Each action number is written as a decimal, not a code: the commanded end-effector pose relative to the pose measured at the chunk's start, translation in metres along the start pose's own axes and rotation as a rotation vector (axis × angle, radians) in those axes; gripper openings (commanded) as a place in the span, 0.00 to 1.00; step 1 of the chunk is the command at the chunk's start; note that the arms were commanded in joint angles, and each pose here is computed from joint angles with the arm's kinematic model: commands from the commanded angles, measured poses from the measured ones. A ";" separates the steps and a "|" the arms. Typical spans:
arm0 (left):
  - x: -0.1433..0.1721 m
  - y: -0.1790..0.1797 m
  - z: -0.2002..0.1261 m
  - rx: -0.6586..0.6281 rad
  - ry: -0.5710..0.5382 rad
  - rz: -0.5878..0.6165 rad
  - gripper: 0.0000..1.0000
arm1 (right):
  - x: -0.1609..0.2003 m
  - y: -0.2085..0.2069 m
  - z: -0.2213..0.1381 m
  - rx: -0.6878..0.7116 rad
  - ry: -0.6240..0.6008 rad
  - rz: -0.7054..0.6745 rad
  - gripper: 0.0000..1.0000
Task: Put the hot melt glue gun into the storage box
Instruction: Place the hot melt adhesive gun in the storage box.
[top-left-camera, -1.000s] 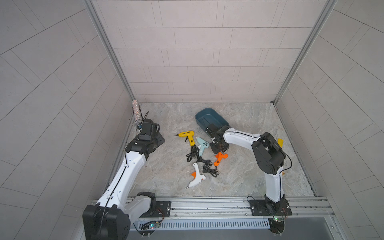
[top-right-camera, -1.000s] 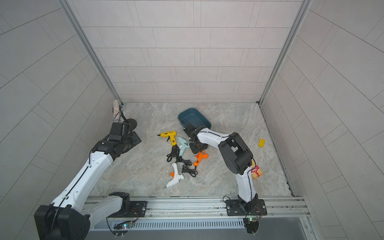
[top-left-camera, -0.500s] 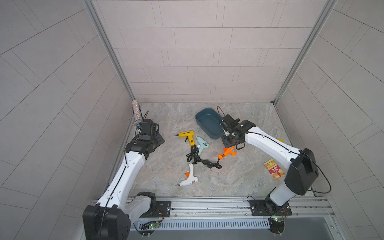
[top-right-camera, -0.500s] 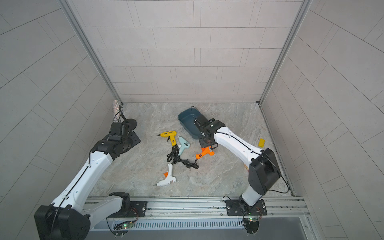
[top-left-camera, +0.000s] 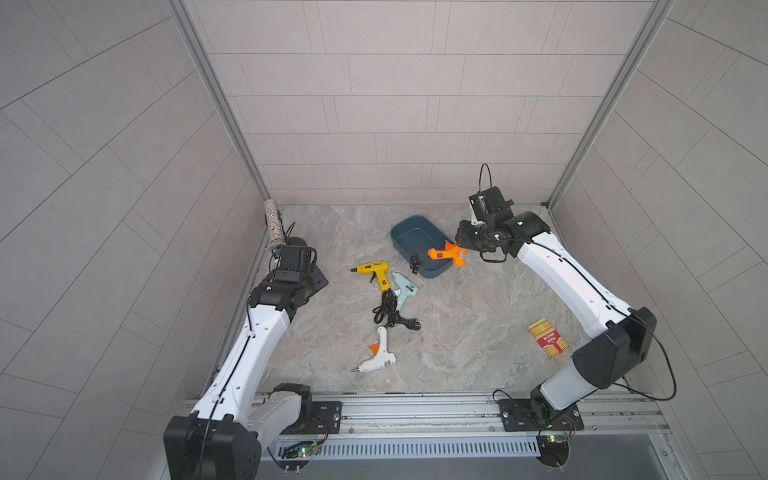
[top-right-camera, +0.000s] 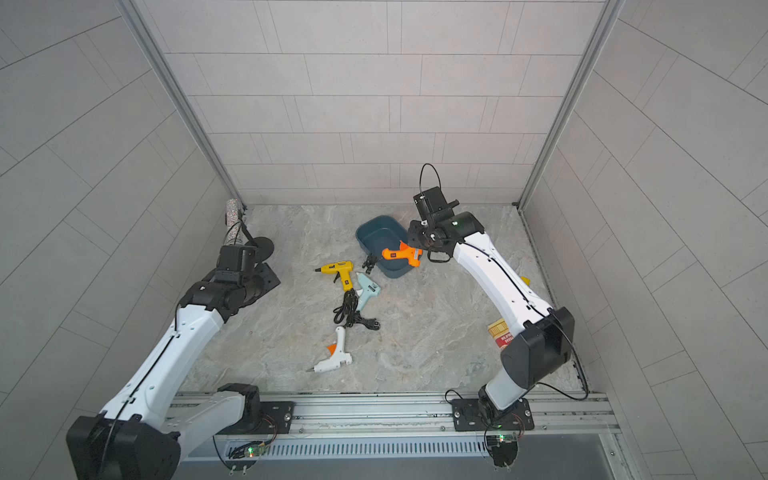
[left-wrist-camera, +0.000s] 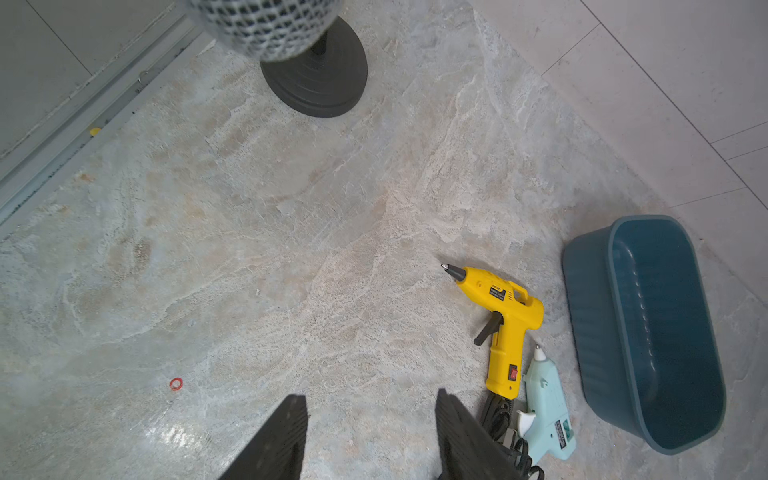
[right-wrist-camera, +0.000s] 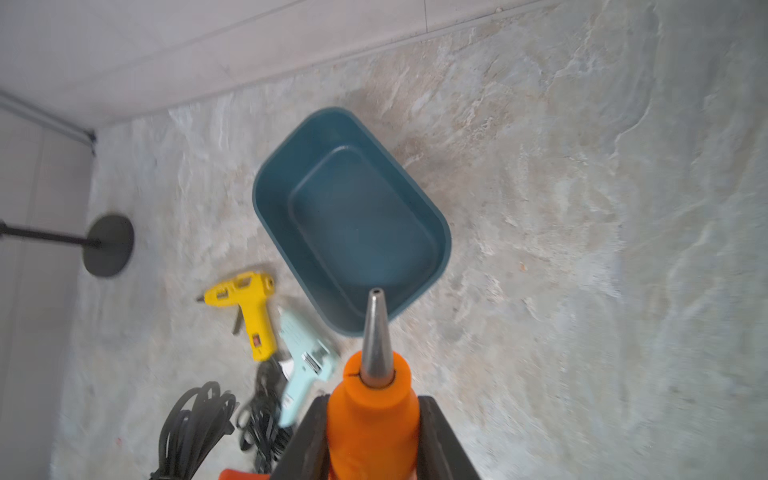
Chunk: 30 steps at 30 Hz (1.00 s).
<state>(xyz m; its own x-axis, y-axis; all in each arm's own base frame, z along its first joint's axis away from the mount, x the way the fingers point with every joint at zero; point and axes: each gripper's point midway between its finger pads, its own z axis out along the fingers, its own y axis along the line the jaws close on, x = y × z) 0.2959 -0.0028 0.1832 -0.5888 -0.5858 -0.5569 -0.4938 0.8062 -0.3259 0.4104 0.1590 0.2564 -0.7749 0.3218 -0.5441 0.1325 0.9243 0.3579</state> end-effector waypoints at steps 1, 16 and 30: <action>-0.009 0.005 -0.016 -0.012 -0.032 0.000 0.56 | -0.031 0.010 0.031 -0.088 -0.054 0.274 0.00; -0.009 0.016 -0.031 -0.031 -0.045 0.007 0.56 | -0.034 -0.016 0.126 0.013 -0.066 0.672 0.00; -0.005 0.018 -0.029 -0.035 -0.035 0.002 0.56 | 0.008 -0.035 0.166 0.131 0.002 0.768 0.00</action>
<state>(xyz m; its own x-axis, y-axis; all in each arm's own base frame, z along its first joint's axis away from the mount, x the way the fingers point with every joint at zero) 0.2742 0.0086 0.1968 -0.5781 -0.5828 -0.5711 -0.5103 0.8043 -0.3044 0.5044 0.1580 0.1211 -0.4588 0.8686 -0.1871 0.6863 0.4801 0.5464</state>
